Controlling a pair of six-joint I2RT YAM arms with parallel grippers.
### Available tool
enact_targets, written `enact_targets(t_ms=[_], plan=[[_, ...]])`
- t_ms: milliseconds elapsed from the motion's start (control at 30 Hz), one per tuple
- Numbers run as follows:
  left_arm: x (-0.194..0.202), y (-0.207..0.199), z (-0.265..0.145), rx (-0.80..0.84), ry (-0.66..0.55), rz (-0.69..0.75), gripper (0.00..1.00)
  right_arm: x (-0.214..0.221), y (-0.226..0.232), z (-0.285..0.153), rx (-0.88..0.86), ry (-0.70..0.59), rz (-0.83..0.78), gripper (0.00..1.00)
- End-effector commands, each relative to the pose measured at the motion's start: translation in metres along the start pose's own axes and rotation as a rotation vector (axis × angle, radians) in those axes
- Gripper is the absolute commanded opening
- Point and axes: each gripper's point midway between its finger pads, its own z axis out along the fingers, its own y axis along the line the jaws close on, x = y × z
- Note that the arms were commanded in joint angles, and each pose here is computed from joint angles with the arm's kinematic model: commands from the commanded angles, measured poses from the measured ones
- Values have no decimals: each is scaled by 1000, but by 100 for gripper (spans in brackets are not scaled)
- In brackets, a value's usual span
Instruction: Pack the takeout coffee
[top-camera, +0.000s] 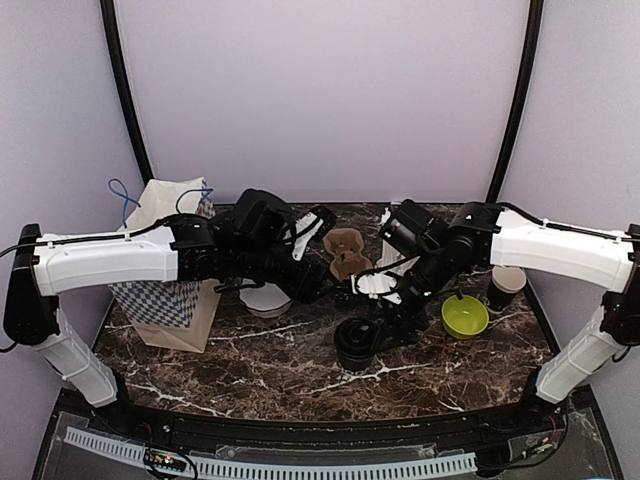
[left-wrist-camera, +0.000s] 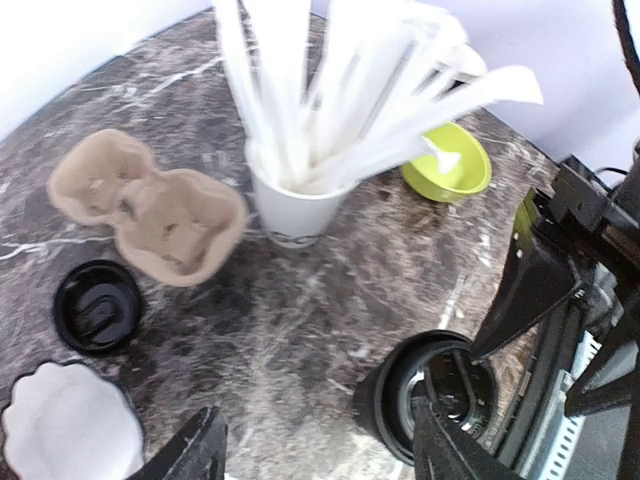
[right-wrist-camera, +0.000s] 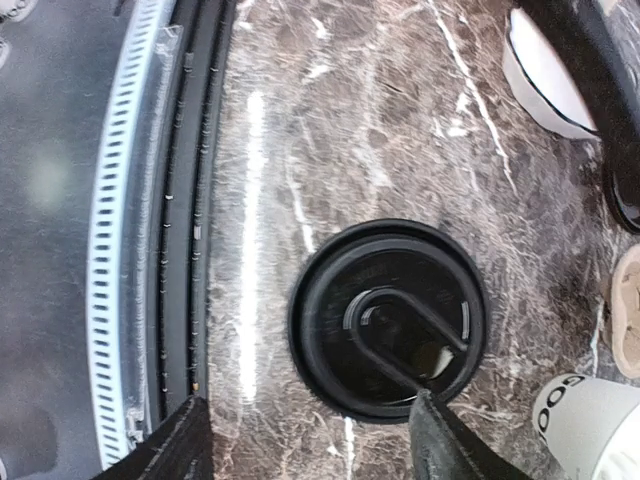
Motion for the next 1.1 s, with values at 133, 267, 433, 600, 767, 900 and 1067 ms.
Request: enact_targets(t_ms=[133,267,433,600,767,900,1067], plan=[[-11,52,-46,-312,-109,-131,75,-13,-33,17,132,55,-12,84],[-4,66,-56,-360,-121,-170,75,-13,-33,26,127,82,-17,84],[-1,69,-60,-352,-133,-186,75,-10,-32,35,122,111,-18,84],[3,71,-60,-348,-131,-191,75,-10,-30,40,108,122,-16,81],[4,72,-59,-348,-128,-189,75,-13,-29,36,111,118,-20,67],[3,76,-63,-352,-134,-193,75,-13,-20,21,101,107,-53,61],[-3,84,-68,-370,-146,-192,75,5,9,-9,75,79,-126,61]])
